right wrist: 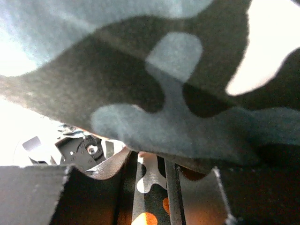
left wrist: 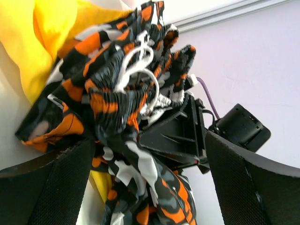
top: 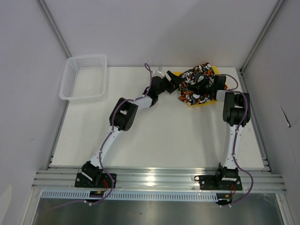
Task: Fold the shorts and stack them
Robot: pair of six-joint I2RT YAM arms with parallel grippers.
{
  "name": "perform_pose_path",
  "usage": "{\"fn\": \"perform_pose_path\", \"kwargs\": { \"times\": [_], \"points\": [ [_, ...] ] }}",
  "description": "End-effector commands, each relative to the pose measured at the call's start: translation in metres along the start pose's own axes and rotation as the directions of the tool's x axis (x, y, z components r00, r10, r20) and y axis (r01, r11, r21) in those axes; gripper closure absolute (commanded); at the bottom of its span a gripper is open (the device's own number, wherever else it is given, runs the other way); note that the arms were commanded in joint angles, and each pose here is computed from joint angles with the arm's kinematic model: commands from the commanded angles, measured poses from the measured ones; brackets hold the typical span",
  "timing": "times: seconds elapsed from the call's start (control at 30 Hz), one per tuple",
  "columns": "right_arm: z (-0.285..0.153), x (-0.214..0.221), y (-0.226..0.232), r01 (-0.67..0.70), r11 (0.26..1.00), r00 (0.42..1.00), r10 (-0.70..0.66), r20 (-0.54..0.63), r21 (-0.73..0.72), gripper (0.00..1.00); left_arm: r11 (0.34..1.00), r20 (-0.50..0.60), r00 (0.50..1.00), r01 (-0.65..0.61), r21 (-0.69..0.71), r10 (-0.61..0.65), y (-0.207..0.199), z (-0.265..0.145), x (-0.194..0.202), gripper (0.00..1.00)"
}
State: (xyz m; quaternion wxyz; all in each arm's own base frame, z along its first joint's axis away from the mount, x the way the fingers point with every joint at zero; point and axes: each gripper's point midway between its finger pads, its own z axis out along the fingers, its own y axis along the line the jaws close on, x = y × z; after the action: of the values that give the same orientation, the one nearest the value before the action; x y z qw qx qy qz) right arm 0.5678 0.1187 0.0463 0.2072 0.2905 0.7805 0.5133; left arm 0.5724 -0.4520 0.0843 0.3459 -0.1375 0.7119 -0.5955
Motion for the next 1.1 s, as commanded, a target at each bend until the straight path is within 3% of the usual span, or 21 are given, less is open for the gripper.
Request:
{"fn": "perform_pose_path", "kwargs": {
  "times": [0.0, 0.2, 0.53, 0.93, 1.07],
  "points": [
    [-0.01, 0.013, -0.001, 0.02, 0.999, 1.0, -0.02, -0.022, 0.028, 0.67, 0.988, 0.07, 0.994, -0.09, 0.124, 0.082, -0.065, -0.002, -0.027, 0.01],
    [-0.016, 0.002, 0.045, 0.097, 0.984, 0.995, -0.101, -0.02, -0.152, 0.57, 0.96, 0.108, 0.968, -0.242, 0.142, 0.228, -0.098, -0.015, -0.046, 0.01],
    [-0.014, -0.036, 0.094, 0.171, 0.933, 0.985, -0.162, 0.055, -0.316, 0.59, 0.955, 0.105, 0.961, -0.267, 0.131, 0.254, -0.096, -0.014, -0.045, 0.01],
    [-0.001, -0.102, 0.036, 0.129, 0.973, 0.964, -0.077, 0.255, -0.19, 0.59, 0.953, 0.103, 0.96, -0.273, 0.134, 0.261, -0.097, -0.011, -0.046, 0.01],
    [0.0, -0.12, 0.017, 0.085, 0.983, 0.944, -0.027, 0.33, -0.161, 0.52, 0.954, 0.101, 0.961, -0.269, 0.13, 0.257, -0.094, -0.01, -0.045, 0.01]
  ]
}}
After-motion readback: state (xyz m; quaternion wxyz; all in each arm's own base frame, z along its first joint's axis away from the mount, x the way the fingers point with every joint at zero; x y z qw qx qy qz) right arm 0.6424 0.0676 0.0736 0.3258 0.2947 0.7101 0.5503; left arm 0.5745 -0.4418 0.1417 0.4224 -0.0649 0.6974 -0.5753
